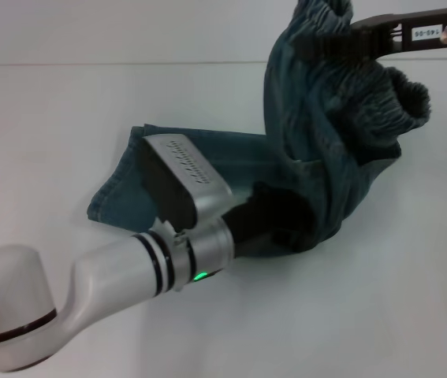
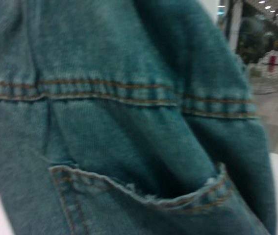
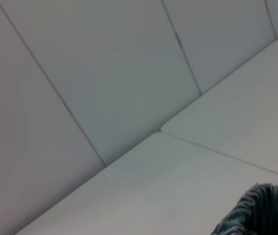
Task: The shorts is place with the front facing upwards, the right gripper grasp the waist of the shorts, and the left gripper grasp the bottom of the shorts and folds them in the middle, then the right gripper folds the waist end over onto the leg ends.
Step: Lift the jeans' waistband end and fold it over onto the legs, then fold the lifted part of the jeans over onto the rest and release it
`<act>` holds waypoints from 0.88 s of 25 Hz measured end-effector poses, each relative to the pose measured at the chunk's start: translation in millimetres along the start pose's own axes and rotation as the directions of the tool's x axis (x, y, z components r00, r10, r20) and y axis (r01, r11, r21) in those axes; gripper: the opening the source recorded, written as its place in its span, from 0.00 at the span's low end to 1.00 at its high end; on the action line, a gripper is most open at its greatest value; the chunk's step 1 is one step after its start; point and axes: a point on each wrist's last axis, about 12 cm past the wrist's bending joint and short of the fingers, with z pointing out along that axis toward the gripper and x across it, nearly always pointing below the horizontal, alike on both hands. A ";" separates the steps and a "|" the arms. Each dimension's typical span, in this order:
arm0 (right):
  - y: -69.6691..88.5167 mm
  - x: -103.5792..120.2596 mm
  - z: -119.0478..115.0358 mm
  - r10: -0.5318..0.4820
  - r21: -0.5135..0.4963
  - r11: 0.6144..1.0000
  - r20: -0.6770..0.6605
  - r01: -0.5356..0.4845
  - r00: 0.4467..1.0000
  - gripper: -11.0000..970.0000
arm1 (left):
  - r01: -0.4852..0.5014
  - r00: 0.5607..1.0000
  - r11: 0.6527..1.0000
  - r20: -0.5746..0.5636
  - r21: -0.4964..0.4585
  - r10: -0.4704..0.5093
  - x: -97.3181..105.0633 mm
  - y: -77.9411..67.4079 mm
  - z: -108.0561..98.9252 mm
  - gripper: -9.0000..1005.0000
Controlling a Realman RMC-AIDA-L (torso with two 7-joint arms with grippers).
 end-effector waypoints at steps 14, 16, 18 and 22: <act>15.5 -17.7 40.8 -0.089 -0.024 0.996 -0.071 0.087 0.994 0.15 | 0.081 0.997 0.992 0.012 -0.096 -0.080 14.8 6.7 -18.0 0.01; 19.5 -20.7 51.9 -0.109 -0.028 0.994 -0.091 0.107 0.990 0.15 | 0.082 0.997 0.992 0.012 -0.100 -0.081 14.5 7.3 -18.0 0.01; 23.5 -23.4 63.2 -0.128 -0.035 0.992 -0.109 0.125 0.986 0.15 | 0.084 0.996 0.990 0.010 -0.116 -0.083 14.7 10.3 -18.8 0.01; 24.3 -22.5 68.6 -0.127 -0.040 0.992 -0.120 0.123 0.985 0.15 | 0.086 0.996 0.979 0.002 -0.183 -0.087 16.2 23.3 -23.5 0.01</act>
